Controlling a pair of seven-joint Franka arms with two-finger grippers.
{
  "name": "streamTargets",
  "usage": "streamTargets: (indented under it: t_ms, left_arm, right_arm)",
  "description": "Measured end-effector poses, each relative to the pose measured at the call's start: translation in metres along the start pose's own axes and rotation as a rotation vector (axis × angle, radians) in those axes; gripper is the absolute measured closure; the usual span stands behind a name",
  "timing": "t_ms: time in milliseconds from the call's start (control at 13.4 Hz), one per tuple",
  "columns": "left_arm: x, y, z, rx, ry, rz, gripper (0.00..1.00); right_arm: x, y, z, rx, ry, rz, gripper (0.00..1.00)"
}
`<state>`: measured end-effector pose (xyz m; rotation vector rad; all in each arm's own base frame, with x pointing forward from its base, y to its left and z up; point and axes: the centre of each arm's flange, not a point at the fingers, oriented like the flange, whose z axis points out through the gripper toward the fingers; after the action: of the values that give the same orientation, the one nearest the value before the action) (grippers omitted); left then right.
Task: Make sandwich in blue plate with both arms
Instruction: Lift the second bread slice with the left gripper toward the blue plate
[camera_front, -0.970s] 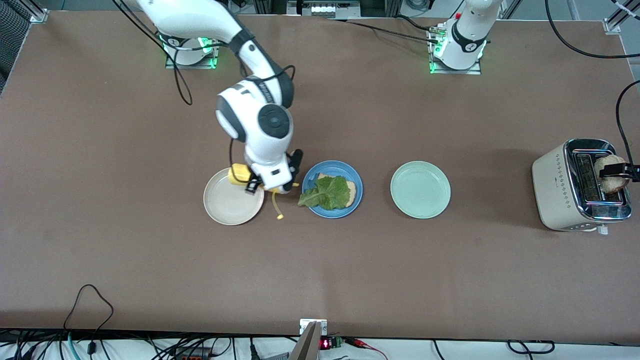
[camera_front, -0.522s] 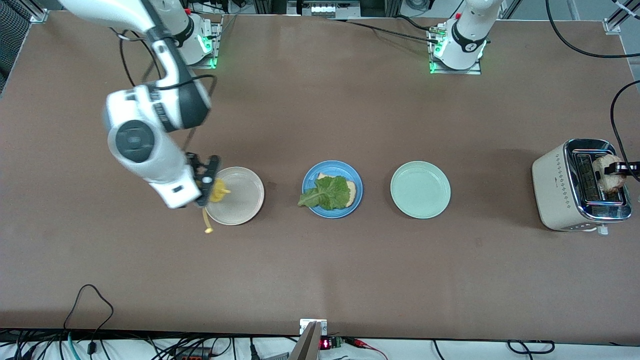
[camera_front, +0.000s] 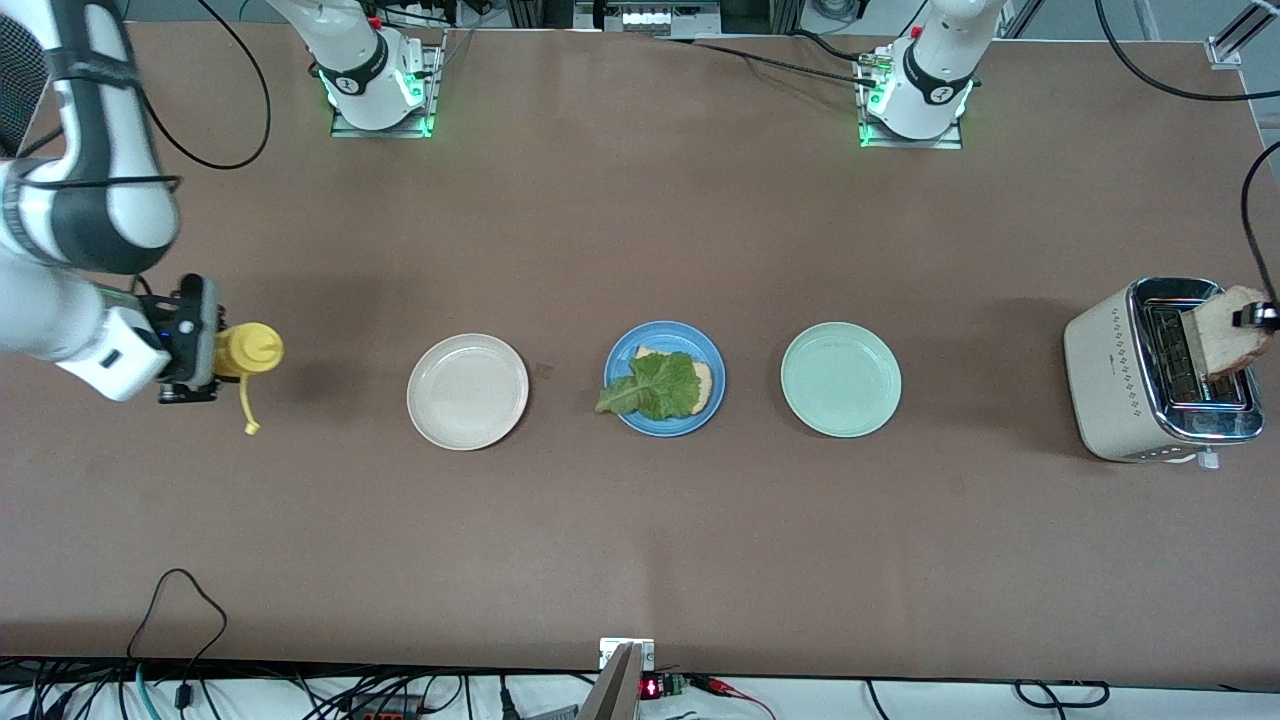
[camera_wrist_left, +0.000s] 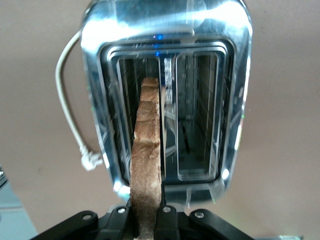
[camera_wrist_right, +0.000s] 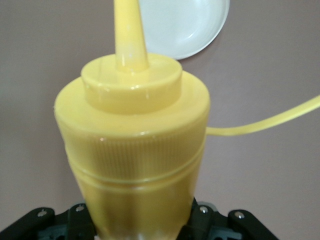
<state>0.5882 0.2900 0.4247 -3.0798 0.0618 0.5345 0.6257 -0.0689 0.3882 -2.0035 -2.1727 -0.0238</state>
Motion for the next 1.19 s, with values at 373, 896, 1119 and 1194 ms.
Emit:
streamTargets:
  t_ms: [373, 896, 1119, 1194]
  left_arm:
    - [-0.014, 0.077, -0.074, 0.010, -0.006, 0.107, 0.86]
    - [0.017, 0.307, -0.049, -0.037, -0.212, 0.483, 0.90]
    - [0.038, 0.406, -0.017, -0.176, -0.224, 0.445, 0.90]
    - [0.041, 0.443, -0.013, -0.216, -0.204, 0.431, 0.90]
  right_arm:
    - [-0.112, -0.035, 0.040, -0.073, 0.301, -0.119, 0.43]
    - [-0.191, -0.070, 0.175, -0.165, 0.814, -0.121, 0.43]
    - [-0.210, -0.073, 0.205, -0.171, 0.929, -0.102, 0.43]
    - [-0.213, -0.071, 0.210, -0.174, 0.943, -0.097, 0.43]
